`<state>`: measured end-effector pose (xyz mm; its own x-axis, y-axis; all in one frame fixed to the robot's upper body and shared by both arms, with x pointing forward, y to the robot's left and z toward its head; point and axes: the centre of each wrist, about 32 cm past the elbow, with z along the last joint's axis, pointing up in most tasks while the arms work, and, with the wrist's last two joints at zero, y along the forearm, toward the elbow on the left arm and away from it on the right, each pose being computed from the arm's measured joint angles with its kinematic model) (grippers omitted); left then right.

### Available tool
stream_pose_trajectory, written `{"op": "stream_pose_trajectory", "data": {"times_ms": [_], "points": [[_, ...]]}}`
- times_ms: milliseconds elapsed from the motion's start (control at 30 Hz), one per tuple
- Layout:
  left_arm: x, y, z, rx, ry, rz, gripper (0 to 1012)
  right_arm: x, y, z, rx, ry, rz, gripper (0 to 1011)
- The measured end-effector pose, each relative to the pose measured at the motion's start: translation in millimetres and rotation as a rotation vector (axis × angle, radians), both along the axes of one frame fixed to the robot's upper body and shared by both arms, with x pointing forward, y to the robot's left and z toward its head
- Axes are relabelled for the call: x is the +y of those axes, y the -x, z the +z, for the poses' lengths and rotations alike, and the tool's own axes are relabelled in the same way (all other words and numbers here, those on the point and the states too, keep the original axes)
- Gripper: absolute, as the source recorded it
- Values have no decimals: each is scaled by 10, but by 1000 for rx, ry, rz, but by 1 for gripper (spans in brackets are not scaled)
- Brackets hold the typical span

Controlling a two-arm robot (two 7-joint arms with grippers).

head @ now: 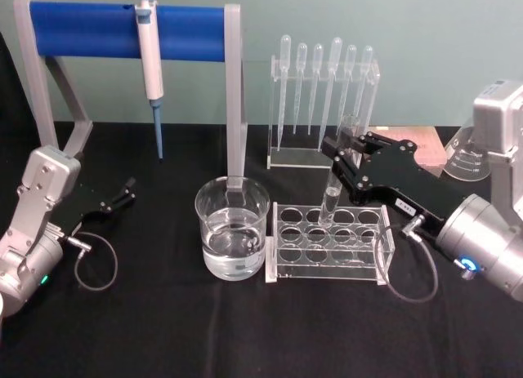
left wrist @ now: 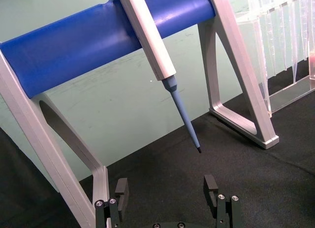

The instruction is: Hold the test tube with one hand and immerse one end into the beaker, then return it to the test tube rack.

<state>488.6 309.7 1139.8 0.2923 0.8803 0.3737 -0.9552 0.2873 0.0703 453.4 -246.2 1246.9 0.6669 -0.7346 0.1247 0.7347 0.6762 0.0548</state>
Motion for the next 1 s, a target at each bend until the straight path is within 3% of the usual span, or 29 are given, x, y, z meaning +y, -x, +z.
{"op": "stream_pose_trajectory", "data": {"times_ms": [333,1000], "points": [[0,0,0,0,0,0,1000,67,18,-61,12,13,8,226],[0,0,0,0,0,0,1000,81,-67,-360,33,24,8,226]]}}
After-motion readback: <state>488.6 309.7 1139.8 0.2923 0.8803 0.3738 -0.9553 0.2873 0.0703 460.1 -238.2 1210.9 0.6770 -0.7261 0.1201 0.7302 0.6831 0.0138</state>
